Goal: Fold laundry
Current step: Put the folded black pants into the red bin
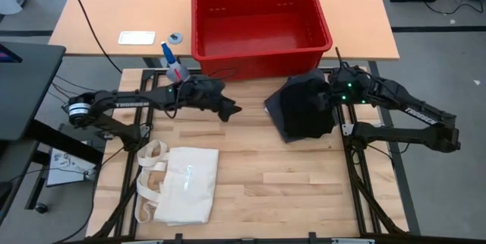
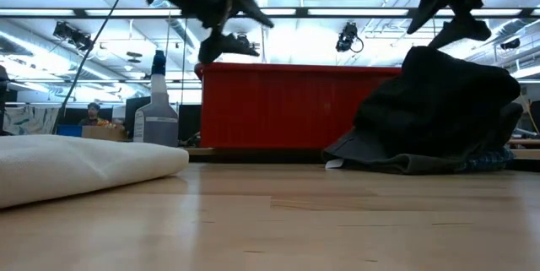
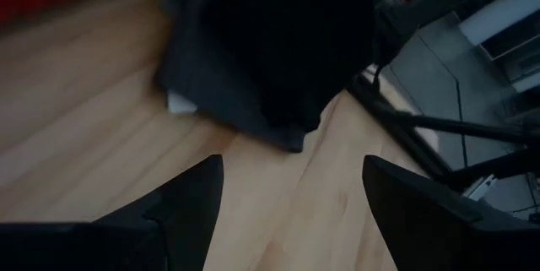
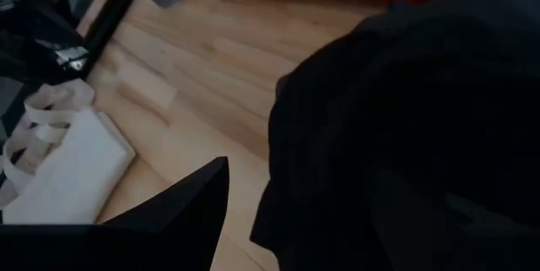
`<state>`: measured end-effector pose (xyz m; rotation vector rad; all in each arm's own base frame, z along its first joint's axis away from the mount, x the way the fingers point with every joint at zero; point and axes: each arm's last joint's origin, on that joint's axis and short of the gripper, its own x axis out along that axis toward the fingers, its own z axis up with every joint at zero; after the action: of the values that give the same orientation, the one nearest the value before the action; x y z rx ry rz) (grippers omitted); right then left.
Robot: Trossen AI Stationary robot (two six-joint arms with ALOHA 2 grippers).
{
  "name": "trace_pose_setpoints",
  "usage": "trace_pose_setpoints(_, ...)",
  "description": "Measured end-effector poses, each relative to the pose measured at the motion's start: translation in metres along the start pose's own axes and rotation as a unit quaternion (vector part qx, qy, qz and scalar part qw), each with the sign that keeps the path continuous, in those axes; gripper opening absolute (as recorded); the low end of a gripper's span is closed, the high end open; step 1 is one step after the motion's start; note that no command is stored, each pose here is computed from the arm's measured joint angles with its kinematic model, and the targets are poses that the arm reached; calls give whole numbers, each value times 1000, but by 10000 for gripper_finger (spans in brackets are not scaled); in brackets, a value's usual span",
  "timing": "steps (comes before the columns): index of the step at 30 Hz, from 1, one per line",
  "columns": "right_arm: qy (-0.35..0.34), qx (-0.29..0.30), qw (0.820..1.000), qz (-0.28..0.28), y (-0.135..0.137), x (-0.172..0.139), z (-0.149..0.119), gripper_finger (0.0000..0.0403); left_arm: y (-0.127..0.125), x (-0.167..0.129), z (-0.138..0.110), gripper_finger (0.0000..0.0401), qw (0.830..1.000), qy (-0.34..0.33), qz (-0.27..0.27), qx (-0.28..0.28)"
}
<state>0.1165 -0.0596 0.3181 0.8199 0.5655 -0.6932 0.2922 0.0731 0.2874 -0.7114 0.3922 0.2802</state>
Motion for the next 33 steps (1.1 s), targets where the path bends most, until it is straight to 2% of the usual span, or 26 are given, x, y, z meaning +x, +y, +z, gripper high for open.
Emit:
trace_pose_setpoints(3, -11, 1, 1000, 3, 2, -3, 3, 276, -9, 2, 12, 288, 1000, -13, -10, 7)
trace_pose_setpoints(8, -13, 26, 1000, -11, 2, 2, 4, 276, -14, 0, 24, 288, 997, -30, -15, 65)
trace_pose_setpoints(13, 14, 50, 999, -9, 6, 11, 4, 276, 3, -4, 40, 288, 996, -41, -13, 78)
trace_pose_setpoints(18, 29, 80, 996, -24, 8, 21, 6, 276, 19, -8, 50, 288, 995, -27, -38, 83)
trace_pose_setpoints(22, 40, 83, 995, -32, 9, 28, 7, 276, 23, -10, 53, 288, 992, -17, -59, 107)
trace_pose_setpoints(27, 31, 97, 995, -18, 12, 31, 10, 276, 22, -9, 51, 288, 993, -5, -74, 90)
trace_pose_setpoints(33, -9, 65, 998, 0, 12, 31, 20, 276, 17, -8, 48, 288, 992, 3, -85, 95)
